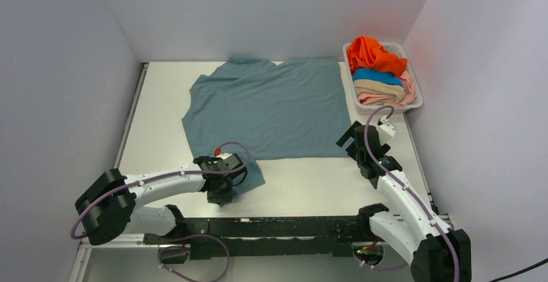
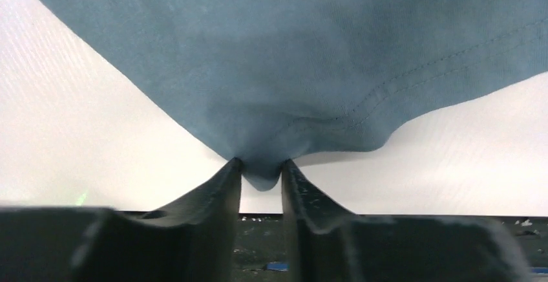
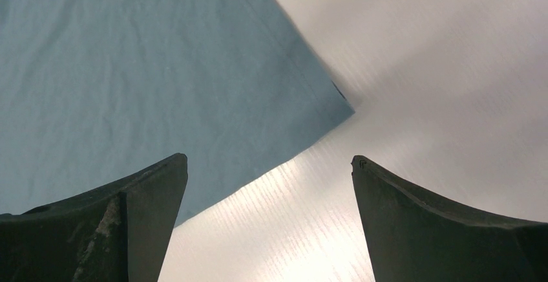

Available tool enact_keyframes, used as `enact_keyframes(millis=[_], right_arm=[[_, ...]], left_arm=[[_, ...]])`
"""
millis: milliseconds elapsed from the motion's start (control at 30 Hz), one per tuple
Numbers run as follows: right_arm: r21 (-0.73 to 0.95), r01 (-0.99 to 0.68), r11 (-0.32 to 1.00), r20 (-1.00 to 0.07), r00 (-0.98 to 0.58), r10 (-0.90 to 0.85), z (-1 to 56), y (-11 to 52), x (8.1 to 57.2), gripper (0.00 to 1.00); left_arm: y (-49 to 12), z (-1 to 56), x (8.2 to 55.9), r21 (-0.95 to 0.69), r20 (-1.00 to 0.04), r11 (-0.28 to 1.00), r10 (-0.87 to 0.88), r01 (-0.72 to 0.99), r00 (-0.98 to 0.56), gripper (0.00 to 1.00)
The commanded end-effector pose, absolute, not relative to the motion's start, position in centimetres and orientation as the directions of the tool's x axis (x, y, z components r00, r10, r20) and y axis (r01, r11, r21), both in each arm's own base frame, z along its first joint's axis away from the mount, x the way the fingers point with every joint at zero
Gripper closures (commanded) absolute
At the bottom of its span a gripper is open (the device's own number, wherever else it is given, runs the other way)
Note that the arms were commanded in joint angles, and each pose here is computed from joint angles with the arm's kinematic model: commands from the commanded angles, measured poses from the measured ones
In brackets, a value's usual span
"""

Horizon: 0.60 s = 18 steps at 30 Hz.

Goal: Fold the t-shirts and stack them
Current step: Grab the side of the flattened tshirt closest away from the robot with both arms

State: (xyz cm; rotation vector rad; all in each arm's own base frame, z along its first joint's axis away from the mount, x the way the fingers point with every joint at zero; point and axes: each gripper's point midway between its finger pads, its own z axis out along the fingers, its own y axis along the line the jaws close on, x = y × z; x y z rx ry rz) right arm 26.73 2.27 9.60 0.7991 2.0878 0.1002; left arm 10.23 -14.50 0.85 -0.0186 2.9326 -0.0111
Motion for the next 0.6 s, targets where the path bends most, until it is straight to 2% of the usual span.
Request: enact_keyframes(millis=[0, 67, 233, 400, 567], right_arm=[[0.358, 0.565, 0.743, -0.717, -0.343, 0.607, 10.5, 1.1, 27.1, 0.0], [0.361, 0.594, 0.719, -0.711, -0.324, 0.624, 10.3, 0.7, 27.1, 0.0], [0.334, 0.606, 0.721, -0.717, -0.333, 0.612, 9.3, 0.3, 28.1, 0.02], [0.254, 0.645, 0.721, -0.66, -0.429, 0.616, 6.0, 0.8, 28.5, 0.14], [0.223, 0.65, 0.727, -0.638, -0.466, 0.613, 3.8, 1.2, 29.4, 0.26]], left_arm=[[-15.3, -1.0, 10.8, -0.024, -0.22, 0.997, -0.07, -0.067, -0.973, 0.8], [-15.0, -0.6, 11.2, -0.015, -0.247, 0.996, -0.086, -0.085, -0.965, 0.99], [-14.4, 0.8, 12.2, -0.008, -0.312, 0.994, -0.107, -0.11, -0.944, 1.0], [-15.2, 1.5, 13.1, -0.078, -0.368, 0.996, -0.074, -0.049, -0.927, 1.0], [-16.6, 1.6, 13.2, -0.136, -0.368, 0.991, -0.034, 0.018, -0.929, 1.0]])
